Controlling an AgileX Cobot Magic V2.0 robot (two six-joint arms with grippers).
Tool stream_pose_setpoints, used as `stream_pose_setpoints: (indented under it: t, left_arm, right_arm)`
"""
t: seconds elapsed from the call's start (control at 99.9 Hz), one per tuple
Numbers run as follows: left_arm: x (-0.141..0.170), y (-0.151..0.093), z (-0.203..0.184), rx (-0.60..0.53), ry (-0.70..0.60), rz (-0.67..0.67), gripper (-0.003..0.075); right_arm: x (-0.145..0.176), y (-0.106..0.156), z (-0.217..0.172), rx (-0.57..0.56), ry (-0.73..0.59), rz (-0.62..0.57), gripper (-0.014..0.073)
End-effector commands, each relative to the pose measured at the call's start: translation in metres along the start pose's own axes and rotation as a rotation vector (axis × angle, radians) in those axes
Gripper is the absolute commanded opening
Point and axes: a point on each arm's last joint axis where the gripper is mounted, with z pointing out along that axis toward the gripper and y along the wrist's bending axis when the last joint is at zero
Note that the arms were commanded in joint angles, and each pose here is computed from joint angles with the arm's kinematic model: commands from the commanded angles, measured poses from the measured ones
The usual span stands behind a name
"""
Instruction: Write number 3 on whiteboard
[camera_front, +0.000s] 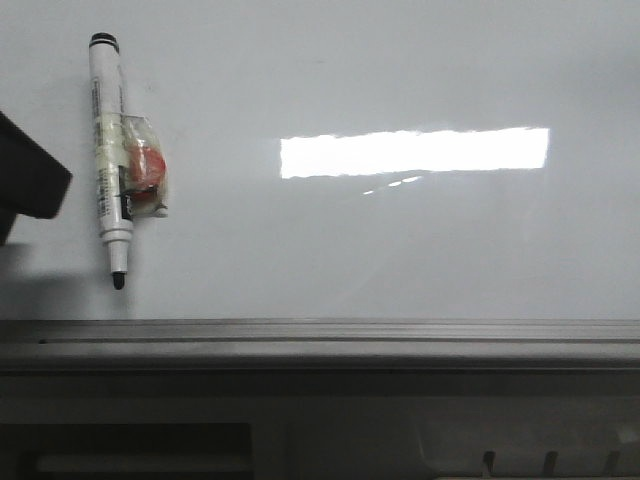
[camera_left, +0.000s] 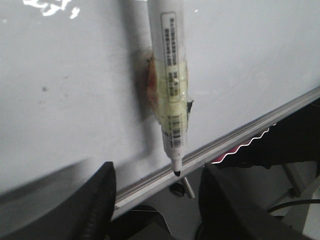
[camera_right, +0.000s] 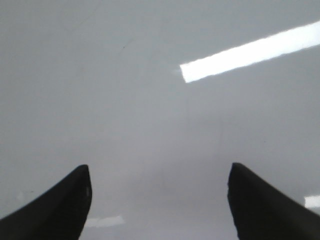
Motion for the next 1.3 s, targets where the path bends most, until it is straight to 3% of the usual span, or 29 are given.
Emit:
stream_pose_setpoints:
  t: [0.0, 0.33, 0.42, 0.47, 0.52, 0.7, 0.79, 0.921, 1.051, 1.151, 1.291]
  left_arm:
    - [-0.015, -0.007, 0.005, 0.024, -0.07, -0.036, 0.0336]
    - [-0.017, -0.004, 0.034, -0.031, -0.068, -0.036, 0.0327]
    - [-0.019, -0.001, 0.036, -0.05, -0.084, -0.04, 0.0237]
    - [-0.019, -0.001, 0.036, -0.054, -0.085, -0.04, 0.0133]
    - [-0.019, 0.0, 0.036, -0.057, -0.088, -0.036, -0.0019]
    - [-0.022, -0.007, 0.032, -0.024, -0.08, -0.007, -0.0021]
    - [-0.028, -0.028, 0.019, 0.068, -0.063, 0.206, -0.0021]
    - [-0.032, -0.068, -0.008, 0.224, 0.0, 0.706, -0.0021]
    - [-0.031, -0.088, -0.028, 0.247, 0.07, 1.126, -0.0021]
    - [-0.034, -0.094, -0.036, 0.198, 0.069, 1.269, -0.0021]
    - [-0.034, -0.096, -0.041, 0.183, 0.049, 1.297, -0.0021]
  right_arm:
    - [-0.018, 0.004, -0.001, -0.021, -0.106, -0.015, 0.0509]
    - [-0.019, 0.005, 0.0, -0.023, -0.119, -0.015, 0.0509]
    - [-0.019, 0.005, 0.0, -0.024, -0.122, -0.015, 0.0509]
    - [-0.02, 0.005, -0.001, -0.027, -0.121, -0.008, 0.0508]
    - [-0.024, 0.008, -0.003, -0.043, -0.127, 0.012, 0.0507]
    - [-0.055, 0.025, -0.006, -0.153, -0.155, 0.001, 0.0481]
    - [-0.069, 0.039, -0.002, -0.237, -0.077, -0.116, 0.048]
    - [-0.068, 0.065, 0.017, -0.407, 0.186, -0.349, 0.048]
    - [-0.055, 0.097, 0.036, -0.619, 0.36, -0.565, 0.048]
    - [-0.041, 0.123, 0.048, -0.745, 0.406, -0.643, 0.048]
    - [-0.031, 0.155, 0.053, -0.862, 0.372, -0.653, 0.048]
